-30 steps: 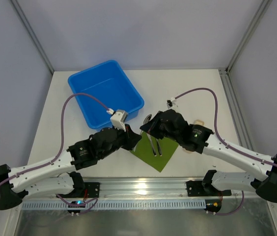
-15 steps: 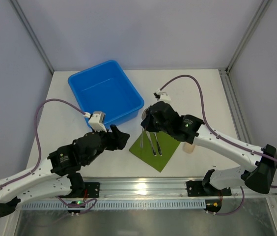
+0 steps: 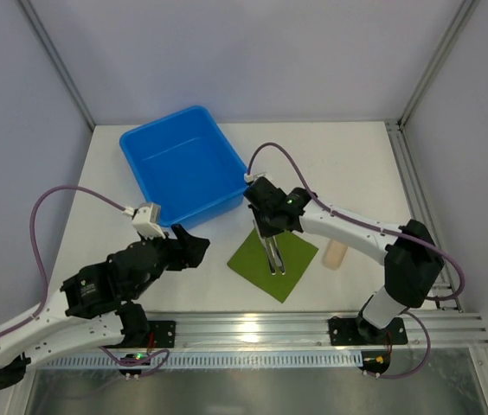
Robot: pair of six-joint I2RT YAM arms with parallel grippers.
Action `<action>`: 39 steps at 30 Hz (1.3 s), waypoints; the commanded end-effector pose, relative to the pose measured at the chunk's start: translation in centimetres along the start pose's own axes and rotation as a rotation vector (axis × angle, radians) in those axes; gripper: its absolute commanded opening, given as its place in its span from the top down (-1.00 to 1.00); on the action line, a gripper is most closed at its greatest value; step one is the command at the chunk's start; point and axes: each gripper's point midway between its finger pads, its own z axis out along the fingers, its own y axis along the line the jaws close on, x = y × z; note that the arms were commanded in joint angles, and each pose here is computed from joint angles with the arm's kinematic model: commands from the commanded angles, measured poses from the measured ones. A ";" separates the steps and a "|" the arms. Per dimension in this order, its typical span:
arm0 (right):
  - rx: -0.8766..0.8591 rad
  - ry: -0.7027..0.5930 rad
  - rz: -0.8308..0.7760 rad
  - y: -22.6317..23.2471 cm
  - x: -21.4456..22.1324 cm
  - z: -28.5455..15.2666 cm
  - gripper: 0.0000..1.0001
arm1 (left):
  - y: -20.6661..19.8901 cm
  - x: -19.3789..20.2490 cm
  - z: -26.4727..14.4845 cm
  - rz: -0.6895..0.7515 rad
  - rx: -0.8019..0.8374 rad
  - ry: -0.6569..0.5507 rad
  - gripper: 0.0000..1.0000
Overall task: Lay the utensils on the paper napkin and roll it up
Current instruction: Place the utensils on the napkin.
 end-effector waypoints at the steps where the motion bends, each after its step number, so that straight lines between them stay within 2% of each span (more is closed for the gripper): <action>1: 0.005 0.027 -0.085 -0.3 -0.5 0.8 0.92 | 0.1 -0.9 -0.3 -0.025 -0.012 -0.032 -0.55; 5: 0.032 0.069 -0.086 -0.5 0.1 3.0 0.92 | 0.0 -0.8 -0.2 -0.019 -0.009 -0.027 -0.56; 12: 0.102 0.055 -0.002 -0.8 -0.1 5.1 0.92 | 0.2 -0.5 -0.2 -0.022 -0.008 -0.022 -0.57; 17: 0.107 0.077 -0.005 -0.8 0.6 6.3 0.93 | 0.2 -0.4 -0.2 -0.025 -0.005 -0.019 -0.58; 25: 0.165 0.077 0.025 -1.7 0.9 7.2 0.92 | -0.1 0.0 0.0 -0.031 0.005 -0.003 -0.58; 39: 0.169 0.098 0.036 -2.1 2.1 8.2 0.92 | -0.4 0.3 0.0 -0.035 0.014 0.009 -0.60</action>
